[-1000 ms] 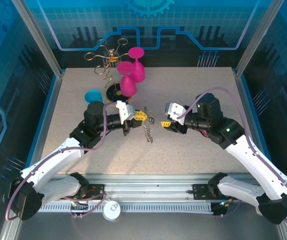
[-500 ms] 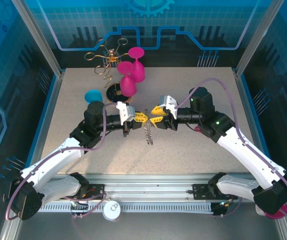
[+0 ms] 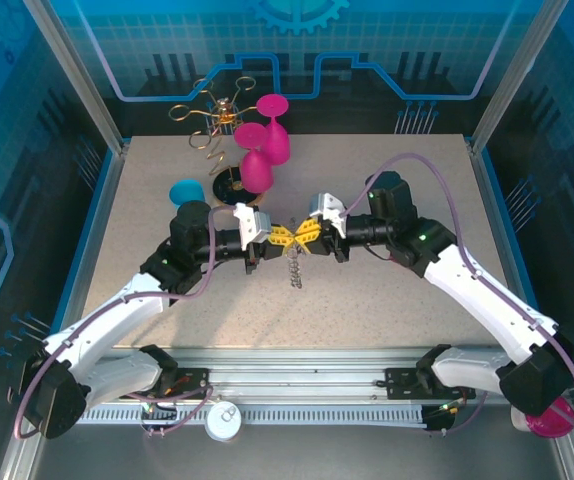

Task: Put the keys on the keyring

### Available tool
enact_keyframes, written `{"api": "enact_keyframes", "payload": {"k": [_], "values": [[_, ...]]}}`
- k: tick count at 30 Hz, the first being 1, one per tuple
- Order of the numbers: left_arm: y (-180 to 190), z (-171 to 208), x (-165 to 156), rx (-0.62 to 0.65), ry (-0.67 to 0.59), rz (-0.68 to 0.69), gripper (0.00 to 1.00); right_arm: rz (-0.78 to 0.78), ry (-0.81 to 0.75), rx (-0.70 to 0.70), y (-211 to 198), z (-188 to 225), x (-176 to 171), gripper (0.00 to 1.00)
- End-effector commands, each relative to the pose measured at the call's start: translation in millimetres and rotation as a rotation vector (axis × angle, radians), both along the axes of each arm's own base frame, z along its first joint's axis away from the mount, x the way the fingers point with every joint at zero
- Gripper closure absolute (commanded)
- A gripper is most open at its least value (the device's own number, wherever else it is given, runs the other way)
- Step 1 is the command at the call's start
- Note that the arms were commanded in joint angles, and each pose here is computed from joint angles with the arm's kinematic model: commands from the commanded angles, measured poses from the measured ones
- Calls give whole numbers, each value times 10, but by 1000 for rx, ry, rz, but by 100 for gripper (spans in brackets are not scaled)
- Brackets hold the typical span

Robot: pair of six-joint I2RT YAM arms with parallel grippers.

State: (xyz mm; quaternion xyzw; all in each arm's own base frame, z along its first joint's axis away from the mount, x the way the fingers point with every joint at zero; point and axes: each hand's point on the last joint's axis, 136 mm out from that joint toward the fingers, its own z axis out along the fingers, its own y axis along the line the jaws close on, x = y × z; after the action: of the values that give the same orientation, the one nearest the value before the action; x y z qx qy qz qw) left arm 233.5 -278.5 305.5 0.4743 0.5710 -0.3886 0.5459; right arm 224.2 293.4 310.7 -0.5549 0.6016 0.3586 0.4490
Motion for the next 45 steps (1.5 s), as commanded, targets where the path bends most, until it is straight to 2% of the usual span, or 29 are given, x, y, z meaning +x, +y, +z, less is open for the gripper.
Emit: {"api": "enact_keyframes", "payload": {"k": [1, 3, 8, 10, 15, 25, 27, 28, 32, 33, 36, 37, 41, 45], "values": [[-57, 265, -104, -53, -83, -74, 100, 74, 1, -24, 56, 4, -93, 90], [-61, 267, -88, -55, -81, -71, 100, 103, 6, -44, 68, -14, -125, 100], [-25, 187, 52, -30, -45, 14, 100, 121, 2, -101, 37, -68, -141, 100], [10, 121, 136, -1, -30, 67, 88, 117, -4, -122, 19, -83, -135, 100], [64, -108, 290, 146, 23, 140, 88, 124, 0, -212, 9, -194, -145, 100], [-11, -411, 256, 280, 66, 78, 89, 146, 32, -237, 184, -333, -72, 100], [-32, -512, 243, 308, 74, 58, 95, 147, 51, -236, 209, -410, -54, 100], [-44, -549, 239, 312, 80, 48, 100, 142, 60, -233, 215, -456, -45, 100], [-113, -626, 237, 250, 72, 27, 100, 80, 117, -170, 208, -694, 42, 100], [-124, -613, 237, 211, 49, 31, 100, 57, 122, -146, 187, -756, 70, 97], [-117, -592, 247, 122, -14, 57, 100, 7, 78, -79, 110, -842, 132, 63], [-116, -604, 244, 112, -19, 57, 100, -2, 69, -57, 77, -859, 146, 57], [-104, -636, 210, 73, -30, 31, 100, 0, 29, 14, -38, -761, 215, 52], [-89, -694, 138, 66, -35, -16, 100, 14, 13, -18, -123, -901, 174, 52]]}}
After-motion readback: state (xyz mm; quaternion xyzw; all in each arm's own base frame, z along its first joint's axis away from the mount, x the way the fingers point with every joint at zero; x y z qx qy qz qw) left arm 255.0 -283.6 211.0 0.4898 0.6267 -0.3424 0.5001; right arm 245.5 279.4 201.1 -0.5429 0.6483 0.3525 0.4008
